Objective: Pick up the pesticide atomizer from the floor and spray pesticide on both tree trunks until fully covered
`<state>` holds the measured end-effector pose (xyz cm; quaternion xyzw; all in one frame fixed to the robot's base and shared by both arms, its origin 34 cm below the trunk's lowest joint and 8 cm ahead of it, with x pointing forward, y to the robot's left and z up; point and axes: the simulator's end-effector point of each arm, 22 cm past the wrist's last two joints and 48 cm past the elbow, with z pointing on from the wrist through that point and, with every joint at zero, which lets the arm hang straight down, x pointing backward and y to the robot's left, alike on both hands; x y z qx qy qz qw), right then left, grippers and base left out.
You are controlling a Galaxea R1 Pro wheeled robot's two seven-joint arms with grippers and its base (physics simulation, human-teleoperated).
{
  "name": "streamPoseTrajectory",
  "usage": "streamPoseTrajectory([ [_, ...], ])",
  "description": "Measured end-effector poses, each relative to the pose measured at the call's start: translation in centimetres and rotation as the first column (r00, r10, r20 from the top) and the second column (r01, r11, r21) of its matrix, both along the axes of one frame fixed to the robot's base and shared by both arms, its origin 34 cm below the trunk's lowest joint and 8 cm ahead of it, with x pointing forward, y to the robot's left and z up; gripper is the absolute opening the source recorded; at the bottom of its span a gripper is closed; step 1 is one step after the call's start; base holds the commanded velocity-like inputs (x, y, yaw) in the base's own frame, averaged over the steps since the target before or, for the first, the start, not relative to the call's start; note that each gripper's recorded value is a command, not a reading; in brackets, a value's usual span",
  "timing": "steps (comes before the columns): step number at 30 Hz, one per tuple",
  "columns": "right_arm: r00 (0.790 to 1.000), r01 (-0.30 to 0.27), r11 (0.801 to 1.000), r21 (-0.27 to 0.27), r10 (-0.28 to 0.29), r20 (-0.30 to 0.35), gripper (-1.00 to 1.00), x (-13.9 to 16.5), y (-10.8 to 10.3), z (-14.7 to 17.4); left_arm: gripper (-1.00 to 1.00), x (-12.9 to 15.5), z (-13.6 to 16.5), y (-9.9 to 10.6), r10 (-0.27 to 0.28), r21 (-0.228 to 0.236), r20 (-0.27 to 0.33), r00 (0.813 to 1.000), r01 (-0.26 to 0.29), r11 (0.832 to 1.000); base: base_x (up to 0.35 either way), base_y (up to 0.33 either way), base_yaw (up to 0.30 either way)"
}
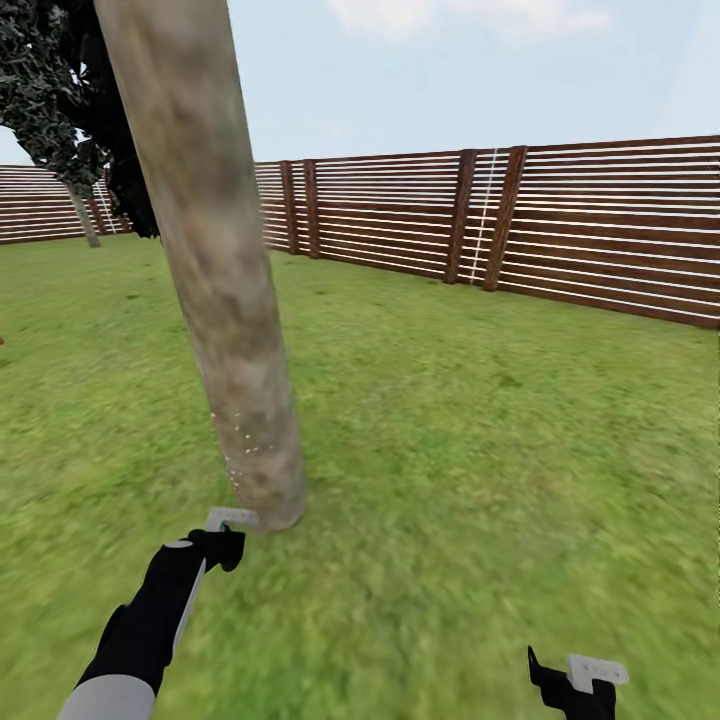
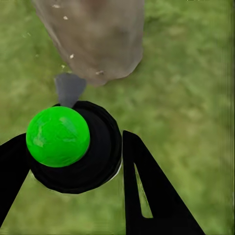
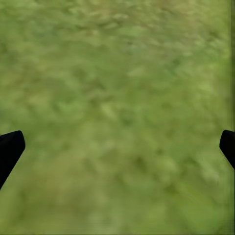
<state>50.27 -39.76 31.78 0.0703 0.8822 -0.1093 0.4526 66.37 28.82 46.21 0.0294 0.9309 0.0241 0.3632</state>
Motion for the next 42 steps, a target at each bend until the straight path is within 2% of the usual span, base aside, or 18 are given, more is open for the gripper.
streamPoseTrajectory([
  [10, 1.0, 0.0, 1.0, 0.0, 0.0, 0.0, 1.0, 0.0, 0.0, 0.0, -1.0, -0.8, -0.7, 0.3, 0.006, 0.002, -0.016, 1.0, -0.006, 1.0, 0.13, -0.271, 0.228],
  [11, 1.0, 0.0, 1.0, 0.0, 0.0, 0.001, 1.0, 0.0, 0.0, 0.0, -1.0, -1.2, -1.1, 0.4, 0.006, 0.004, -0.024, 1.0, -0.006, 1.0, 0.119, -0.271, 0.268],
  [13, 1.0, 0.0, 1.0, 0.0, 0.0, 0.001, 1.0, 0.0, 0.0, 0.0, -1.0, -2.6, -2.6, 1.5, 0.047, 0.038, -0.053, 0.997, -0.045, 0.998, 0.124, -0.271, 0.184],
  [17, 1.0, -0.001, 1.0, 0.0, 0.001, 0.001, 1.0, 0.0, 0.0, 0.0, -1.0, -4.2, -4.8, 1.7, 0.079, 0.055, -0.105, 0.991, -0.074, 0.996, 0.16, -0.248, 0.049],
  [23, 1.0, -0.001, 1.0, 0.001, 0.001, 0.001, 1.0, 0.0, 0.0, 0.0, -1.0, -4.6, -5.2, 2.4, 0.086, 0.07, -0.119, 0.989, -0.078, 0.995, 0.232, -0.17, 0.002],
  [27, 1.0, -0.001, 1.0, 0.001, 0.001, 0.0, 1.0, 0.0, 0.0, 0.0, -1.0, -6.1, -7.1, 2.5, 0.088, 0.067, -0.168, 0.982, -0.078, 0.995, 0.086, -0.032, 0.019],
  [31, 1.0, -0.001, 1.0, 0.001, 0.001, 0.0, 1.0, 0.0, 0.0, 0.0, -1.0, -6.9, -8.2, 1.4, 0.08, 0.05, -0.197, 0.977, -0.071, 0.996, 0.005, -0.002, 0.217],
  [32, 1.0, -0.001, 1.0, 0.001, 0.001, 0.0, 1.0, 0.0, 0.0, 0.0, -1.0, -7.8, -9.3, 1.3, 0.077, 0.05, -0.227, 0.971, -0.067, 0.996, 0.0, 0.0, 0.155],
  [33, 1.0, -0.001, 1.0, 0.001, 0.001, 0.0, 1.0, 0.0, 0.0, 0.0, -1.0, -8.7, -10.2, 1.7, 0.078, 0.056, -0.254, 0.964, -0.065, 0.996, 0.0, 0.0, 0.063],
  [35, 1.0, -0.002, 1.0, 0.001, 0.002, 0.0, 1.0, 0.0, 0.0, 0.0, -1.0, -9.7, -10.6, 5.3, 0.123, 0.092, -0.271, 0.955, -0.102, 0.991, 0.0, 0.0, 0.02],
  [36, 1.0, -0.001, 1.0, 0.001, 0.001, 0.0, 1.0, 0.0, 0.0, 0.0, -1.0, -9.8, -10.7, 6.0, 0.14, 0.087, -0.272, 0.952, -0.121, 0.989, 0.0, 0.0, 0.0],
  [38, 1.0, -0.001, 1.0, 0.0, 0.001, 0.0, 1.0, 0.0, 0.0, 0.0, -1.0, -9.2, -10.9, 1.0, 0.108, 0.01, -0.273, 0.956, -0.11, 0.994, 0.0, 0.0, 0.0],
  [40, 1.0, -0.003, 1.0, -0.007, 0.003, 0.0, 1.0, 0.1, -0.4, 0.1, -1.0, -9.0, -10.7, 0.7, 0.101, 0.018, -0.27, 0.958, -0.1, 0.995, 0.0, 0.0, 0.0],
  [42, 1.0, 0.009, 0.999, -0.046, -0.009, 0.004, 1.0, 0.0, -3.4, 0.8, -1.0, -9.2, -10.7, 2.1, 0.114, 0.036, -0.269, 0.956, -0.109, 0.993, 0.0, 0.0, 0.0],
])
